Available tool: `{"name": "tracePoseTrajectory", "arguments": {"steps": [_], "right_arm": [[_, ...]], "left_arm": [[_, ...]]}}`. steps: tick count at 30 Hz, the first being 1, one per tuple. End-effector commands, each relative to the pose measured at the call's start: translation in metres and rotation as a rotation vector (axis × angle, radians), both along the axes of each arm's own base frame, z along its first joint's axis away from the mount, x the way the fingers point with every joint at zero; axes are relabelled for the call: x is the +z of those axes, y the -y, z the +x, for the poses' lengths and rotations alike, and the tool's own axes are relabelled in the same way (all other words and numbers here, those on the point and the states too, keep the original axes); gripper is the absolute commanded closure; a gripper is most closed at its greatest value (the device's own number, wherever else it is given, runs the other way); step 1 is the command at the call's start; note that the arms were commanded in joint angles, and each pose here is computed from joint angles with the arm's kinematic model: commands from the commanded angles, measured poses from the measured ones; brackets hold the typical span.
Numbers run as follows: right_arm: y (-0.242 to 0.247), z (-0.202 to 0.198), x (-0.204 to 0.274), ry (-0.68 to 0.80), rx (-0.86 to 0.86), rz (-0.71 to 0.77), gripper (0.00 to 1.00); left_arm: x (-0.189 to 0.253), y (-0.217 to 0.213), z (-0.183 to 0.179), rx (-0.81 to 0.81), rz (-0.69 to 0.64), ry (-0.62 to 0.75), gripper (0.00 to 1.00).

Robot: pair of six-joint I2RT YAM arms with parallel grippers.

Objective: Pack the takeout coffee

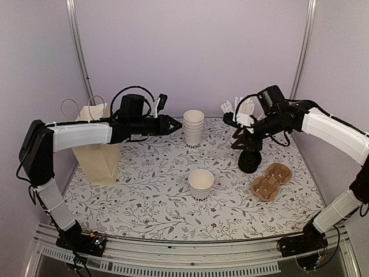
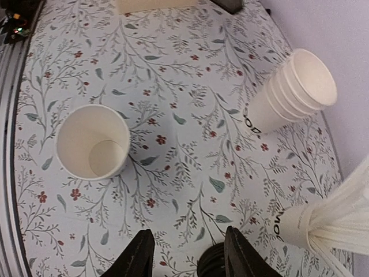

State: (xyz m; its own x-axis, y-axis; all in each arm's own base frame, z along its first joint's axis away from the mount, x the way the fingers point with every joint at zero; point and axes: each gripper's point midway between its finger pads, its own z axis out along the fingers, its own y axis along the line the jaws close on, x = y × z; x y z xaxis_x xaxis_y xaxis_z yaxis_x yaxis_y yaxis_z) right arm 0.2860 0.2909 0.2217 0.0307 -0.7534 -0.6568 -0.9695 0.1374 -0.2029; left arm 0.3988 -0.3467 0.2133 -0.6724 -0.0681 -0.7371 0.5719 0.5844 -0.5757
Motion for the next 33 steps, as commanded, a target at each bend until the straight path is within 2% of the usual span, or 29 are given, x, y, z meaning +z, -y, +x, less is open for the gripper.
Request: {"name": "tracePoseTrajectory", "arguments": {"steps": [1, 3, 7, 13, 23, 33], "right_arm": [[0.062, 0.045, -0.036, -0.040, -0.259, -0.010, 0.57], [0.092, 0.063, -0.042, -0.062, -0.368, 0.022, 0.60], [0.146, 0.092, -0.058, -0.086, -0.561, 0.043, 0.68], [0.169, 0.107, -0.088, -0.072, -0.676, -0.016, 0.71], [0.177, 0.119, -0.113, -0.084, -0.729, -0.066, 0.70], [0.166, 0.114, -0.113, -0.131, -0.697, -0.017, 0.69]], "left_arm": [[0.047, 0.009, -0.017, -0.136, -0.056, 0.160, 0.69], [0.053, 0.016, -0.025, -0.191, -0.078, 0.166, 0.68], [0.056, 0.017, -0.029, -0.199, -0.078, 0.179, 0.68], [0.055, 0.018, -0.030, -0.199, -0.079, 0.175, 0.66], [0.048, 0.019, -0.029, -0.194, -0.074, 0.153, 0.66], [0.041, 0.019, -0.027, -0.188, -0.067, 0.137, 0.65]]}}
